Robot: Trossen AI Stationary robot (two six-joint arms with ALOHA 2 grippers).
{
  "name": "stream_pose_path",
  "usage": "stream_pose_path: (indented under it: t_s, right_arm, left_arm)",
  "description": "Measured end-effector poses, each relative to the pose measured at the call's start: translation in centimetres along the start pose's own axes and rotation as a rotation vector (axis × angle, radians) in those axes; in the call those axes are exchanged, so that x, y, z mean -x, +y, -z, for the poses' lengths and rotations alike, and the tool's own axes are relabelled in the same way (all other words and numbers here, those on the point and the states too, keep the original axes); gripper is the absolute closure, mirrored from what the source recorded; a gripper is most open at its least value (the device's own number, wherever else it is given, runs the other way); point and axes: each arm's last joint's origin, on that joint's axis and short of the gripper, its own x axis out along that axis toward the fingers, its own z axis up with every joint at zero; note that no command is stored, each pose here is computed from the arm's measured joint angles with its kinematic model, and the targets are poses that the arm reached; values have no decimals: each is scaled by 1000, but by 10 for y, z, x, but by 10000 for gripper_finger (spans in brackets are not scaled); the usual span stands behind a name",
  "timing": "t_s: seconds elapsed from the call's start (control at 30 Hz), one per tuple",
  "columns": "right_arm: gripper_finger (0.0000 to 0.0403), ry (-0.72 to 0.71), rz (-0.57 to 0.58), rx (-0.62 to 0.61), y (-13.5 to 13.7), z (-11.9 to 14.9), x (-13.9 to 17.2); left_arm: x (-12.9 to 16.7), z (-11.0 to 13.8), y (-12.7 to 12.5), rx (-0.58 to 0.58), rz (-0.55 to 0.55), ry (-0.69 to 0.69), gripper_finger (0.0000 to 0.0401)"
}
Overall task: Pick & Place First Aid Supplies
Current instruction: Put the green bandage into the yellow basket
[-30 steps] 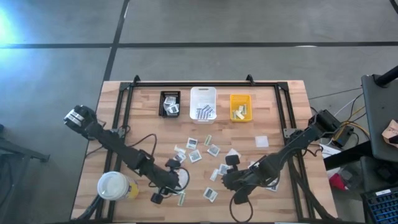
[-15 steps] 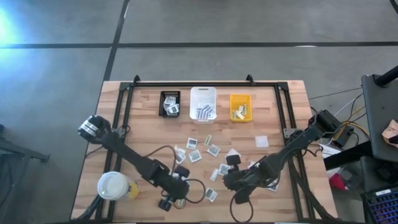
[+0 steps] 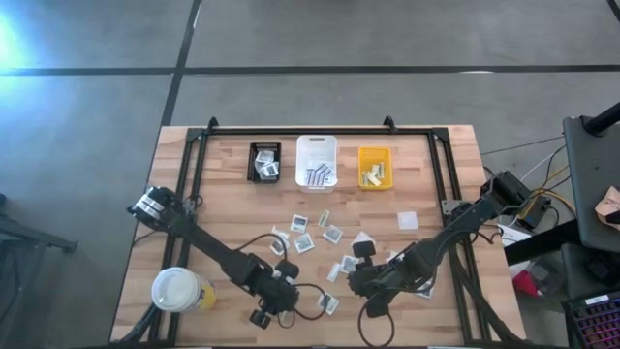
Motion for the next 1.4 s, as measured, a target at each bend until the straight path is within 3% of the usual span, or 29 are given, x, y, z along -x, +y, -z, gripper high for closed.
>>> stream_pose_path:
  t_s: [0.6, 1.4]
  right_arm:
    - [346, 6, 3, -43, 0, 1, 0]
    - [346, 5, 6, -43, 0, 1, 0]
  left_arm:
    - [-12, 12, 10, 3, 27, 59, 268]
    - [-15, 9, 11, 5, 52, -7, 268]
